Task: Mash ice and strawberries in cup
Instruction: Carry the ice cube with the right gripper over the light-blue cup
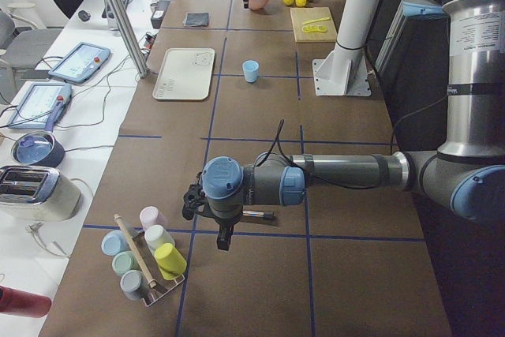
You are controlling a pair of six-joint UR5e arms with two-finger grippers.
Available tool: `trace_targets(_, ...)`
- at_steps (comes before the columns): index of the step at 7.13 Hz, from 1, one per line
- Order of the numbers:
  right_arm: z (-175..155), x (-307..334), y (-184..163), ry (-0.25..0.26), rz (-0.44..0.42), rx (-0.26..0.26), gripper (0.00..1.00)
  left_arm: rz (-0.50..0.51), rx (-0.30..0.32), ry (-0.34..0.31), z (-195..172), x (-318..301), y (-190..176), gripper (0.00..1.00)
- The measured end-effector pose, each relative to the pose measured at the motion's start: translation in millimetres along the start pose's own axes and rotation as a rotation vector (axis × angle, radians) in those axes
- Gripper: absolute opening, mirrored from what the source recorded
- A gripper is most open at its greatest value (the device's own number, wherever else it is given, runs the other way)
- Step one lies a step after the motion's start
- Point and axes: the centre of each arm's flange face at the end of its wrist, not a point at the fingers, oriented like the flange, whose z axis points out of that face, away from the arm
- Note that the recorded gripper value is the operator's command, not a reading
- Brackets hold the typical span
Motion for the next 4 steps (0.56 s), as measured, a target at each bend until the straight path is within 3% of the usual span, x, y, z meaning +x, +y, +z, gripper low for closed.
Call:
trace_targets(2,53.2,-87.5,9.2,-0.020,0.041,0.044,0.00,-0.003,-0.004,0.000,1.8,-1.9,0.3,1.00)
trace_targets(4,87.2,-132.1,19.5,0.000,0.046,0.062,0.00,-0.009,-0.010,0.001,4.9,-5.2,1.9,1.00)
